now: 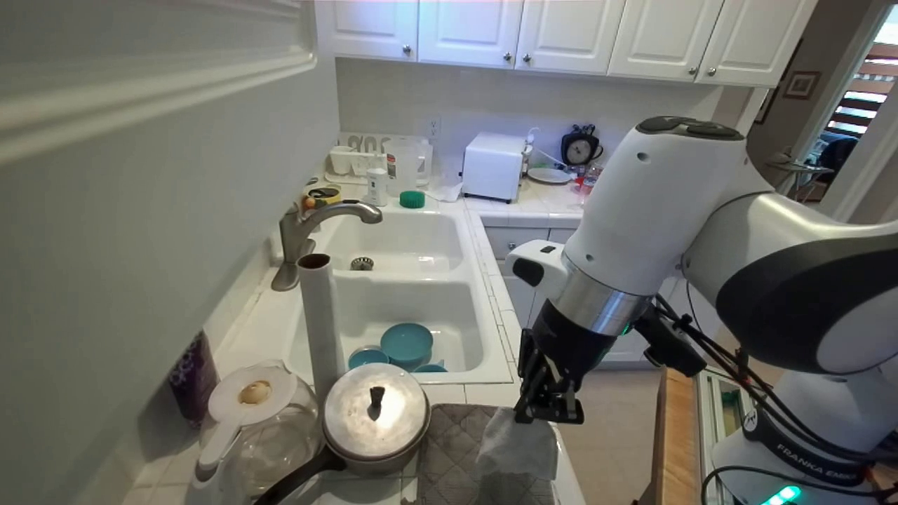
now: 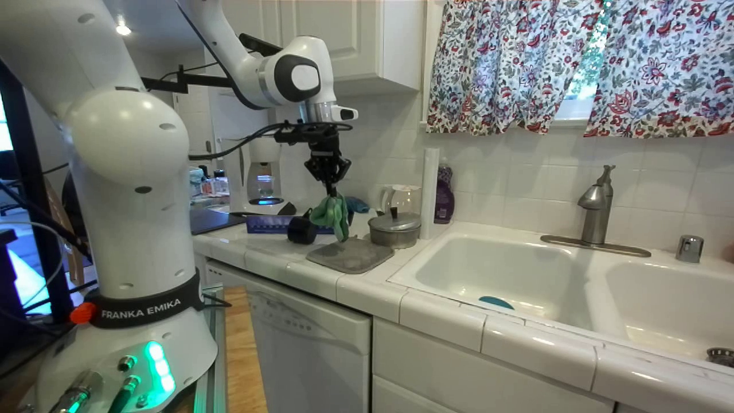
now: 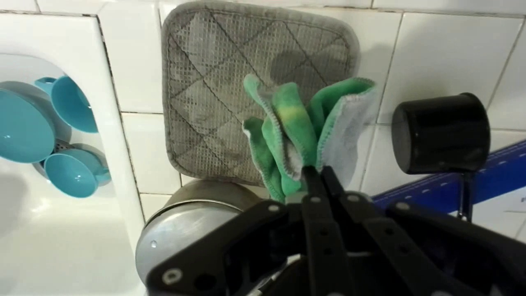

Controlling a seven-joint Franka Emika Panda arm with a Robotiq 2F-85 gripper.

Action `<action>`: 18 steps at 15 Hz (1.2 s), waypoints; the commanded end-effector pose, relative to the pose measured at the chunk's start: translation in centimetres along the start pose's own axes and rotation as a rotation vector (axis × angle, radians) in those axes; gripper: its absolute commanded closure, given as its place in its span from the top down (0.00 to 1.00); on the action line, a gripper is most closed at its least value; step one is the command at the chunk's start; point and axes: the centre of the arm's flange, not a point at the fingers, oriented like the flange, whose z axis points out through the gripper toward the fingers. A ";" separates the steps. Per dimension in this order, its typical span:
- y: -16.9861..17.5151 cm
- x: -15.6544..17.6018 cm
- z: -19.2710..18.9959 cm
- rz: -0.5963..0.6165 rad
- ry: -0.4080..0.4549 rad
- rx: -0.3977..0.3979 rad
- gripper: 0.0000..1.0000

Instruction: Remove the green towel from the black pot

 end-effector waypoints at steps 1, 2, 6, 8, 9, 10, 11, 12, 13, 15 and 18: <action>0.2 0.9 2.4 0.005 0.002 -0.092 0.01; 0.4 1.0 2.7 0.007 0.005 -0.116 0.01; 0.2 1.0 3.0 0.034 0.013 -0.129 0.36; -0.3 1.2 1.9 0.039 0.024 -0.105 0.49; -0.8 1.3 0.9 0.036 0.026 -0.086 0.58; -1.4 1.5 -0.2 0.038 0.019 -0.052 0.63; -1.9 1.6 -0.9 0.044 0.014 -0.027 0.70; -2.5 1.7 -1.7 0.051 0.005 0.006 0.77; -3.1 1.7 -2.6 0.056 -0.026 0.042 0.84; -4.2 1.5 -3.9 0.079 -0.097 0.099 0.98; -4.8 1.0 -5.6 0.134 -0.189 0.121 1.00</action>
